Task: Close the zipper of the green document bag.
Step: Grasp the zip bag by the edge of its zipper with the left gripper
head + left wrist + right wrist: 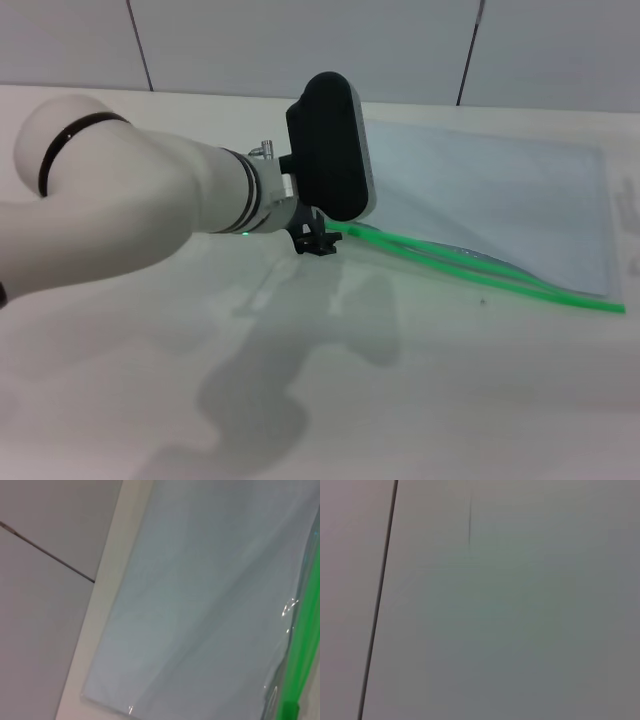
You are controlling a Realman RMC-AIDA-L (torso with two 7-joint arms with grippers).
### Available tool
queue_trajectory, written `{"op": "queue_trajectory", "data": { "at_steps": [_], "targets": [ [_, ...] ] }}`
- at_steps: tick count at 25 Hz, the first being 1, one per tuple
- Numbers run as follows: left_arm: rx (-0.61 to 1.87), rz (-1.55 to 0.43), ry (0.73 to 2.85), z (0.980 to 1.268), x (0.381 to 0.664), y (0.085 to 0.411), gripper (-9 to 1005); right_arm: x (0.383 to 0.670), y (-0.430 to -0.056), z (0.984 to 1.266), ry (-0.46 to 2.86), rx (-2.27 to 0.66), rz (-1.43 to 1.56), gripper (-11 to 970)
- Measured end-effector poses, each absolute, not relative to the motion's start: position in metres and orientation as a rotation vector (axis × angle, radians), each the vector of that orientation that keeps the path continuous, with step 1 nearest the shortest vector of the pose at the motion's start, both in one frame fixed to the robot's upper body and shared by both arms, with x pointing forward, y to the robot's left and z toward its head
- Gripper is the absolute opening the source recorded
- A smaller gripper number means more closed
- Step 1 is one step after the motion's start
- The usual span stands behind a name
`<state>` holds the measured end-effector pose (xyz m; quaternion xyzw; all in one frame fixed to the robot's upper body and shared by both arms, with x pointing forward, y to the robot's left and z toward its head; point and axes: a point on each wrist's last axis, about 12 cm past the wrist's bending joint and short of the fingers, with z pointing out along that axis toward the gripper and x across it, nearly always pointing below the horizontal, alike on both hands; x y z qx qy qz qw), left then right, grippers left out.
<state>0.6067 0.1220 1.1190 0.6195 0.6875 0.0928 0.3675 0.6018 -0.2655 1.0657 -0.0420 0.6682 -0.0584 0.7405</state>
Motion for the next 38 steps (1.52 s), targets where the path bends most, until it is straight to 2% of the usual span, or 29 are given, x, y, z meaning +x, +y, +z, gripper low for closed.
{"op": "queue_trajectory", "data": {
  "at_steps": [38],
  "targets": [
    [1.592,0.262,1.538,1.099,0.610,0.105,738,0.605,-0.262,1.069,1.457,-0.098,-0.120,708]
  ]
}}
